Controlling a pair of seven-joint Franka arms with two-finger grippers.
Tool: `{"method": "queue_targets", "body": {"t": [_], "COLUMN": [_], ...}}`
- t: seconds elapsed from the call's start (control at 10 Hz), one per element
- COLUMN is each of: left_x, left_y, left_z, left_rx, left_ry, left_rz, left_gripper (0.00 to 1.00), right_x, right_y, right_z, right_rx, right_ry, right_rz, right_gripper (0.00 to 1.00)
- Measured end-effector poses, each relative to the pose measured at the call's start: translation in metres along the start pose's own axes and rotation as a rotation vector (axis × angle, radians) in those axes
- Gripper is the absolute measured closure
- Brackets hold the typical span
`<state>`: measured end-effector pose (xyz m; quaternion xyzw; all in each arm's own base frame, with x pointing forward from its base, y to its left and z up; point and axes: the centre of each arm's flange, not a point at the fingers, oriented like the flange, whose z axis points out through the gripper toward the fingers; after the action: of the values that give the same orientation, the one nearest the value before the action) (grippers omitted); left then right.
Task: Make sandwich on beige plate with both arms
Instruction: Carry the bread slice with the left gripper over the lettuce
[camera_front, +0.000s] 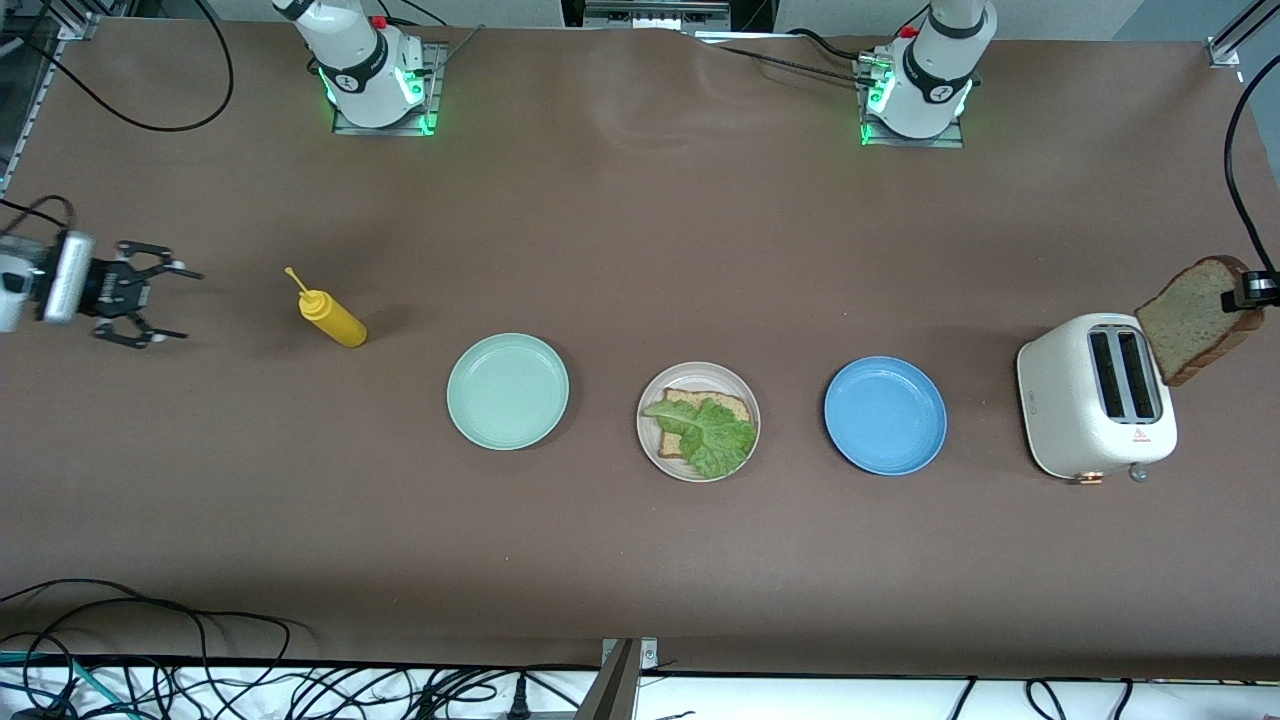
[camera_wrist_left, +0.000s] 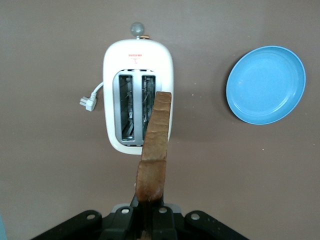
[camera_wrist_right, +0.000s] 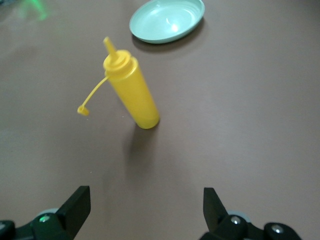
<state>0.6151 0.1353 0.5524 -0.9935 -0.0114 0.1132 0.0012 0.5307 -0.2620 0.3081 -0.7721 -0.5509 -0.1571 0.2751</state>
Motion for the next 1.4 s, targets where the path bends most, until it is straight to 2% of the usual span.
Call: {"method": "queue_targets", "body": {"t": [0.2, 0.4, 0.5, 0.7, 0.8, 0.9, 1.0, 1.1, 1.2, 1.3, 1.4], "left_x": [0.009, 0.02, 0.027, 0.045, 0.051, 0.054, 0.055, 0.054, 0.053, 0.055, 0.059], "left_y": [0.038, 0.101, 0.13, 0.171, 0.192, 0.223, 0.259, 0.295, 0.324, 0.345, 0.363], "left_z": [0.007, 0.03, 0.046, 0.096, 0.124, 0.144, 0.153, 0.158, 0.165, 0.179, 0.199], "left_rx": [-0.02, -0.126, -0.209, -0.453, -0.515, -0.535, -0.575, -0.662, -0.749, -0.799, -0.818], "left_ry": [-0.015, -0.044, -0.054, -0.055, -0.062, -0.072, -0.076, -0.091, -0.115, -0.138, -0.144], "left_rz": [0.028, 0.02, 0.014, -0.02, -0.034, -0.02, -0.009, -0.012, -0.023, -0.036, -0.055], "left_gripper": [0.91, 0.91, 0.91, 0.91, 0.91, 0.91, 0.91, 0.91, 0.91, 0.91, 0.91], "right_x": [0.062, 0.122, 0.152, 0.215, 0.241, 0.259, 0.27, 0.277, 0.284, 0.292, 0.298], "right_y": [0.005, -0.004, -0.013, -0.029, -0.037, -0.047, -0.055, -0.062, -0.068, -0.074, -0.079], "right_z": [-0.04, -0.067, -0.076, -0.085, -0.084, -0.081, -0.081, -0.082, -0.085, -0.087, -0.091], "right_rx": [-0.037, -0.111, -0.169, -0.322, -0.387, -0.437, -0.483, -0.526, -0.562, -0.588, -0.603], "right_ry": [-0.148, -0.31, -0.38, -0.49, -0.517, -0.527, -0.52, -0.496, -0.469, -0.446, -0.431], "right_rz": [0.167, 0.359, 0.462, 0.659, 0.777, 0.912, 1.063, 1.202, 1.298, 1.353, 1.375], "right_gripper": [0.0, 0.0, 0.0, 0.0, 0.0, 0.0, 0.0, 0.0, 0.0, 0.0, 0.0]}}
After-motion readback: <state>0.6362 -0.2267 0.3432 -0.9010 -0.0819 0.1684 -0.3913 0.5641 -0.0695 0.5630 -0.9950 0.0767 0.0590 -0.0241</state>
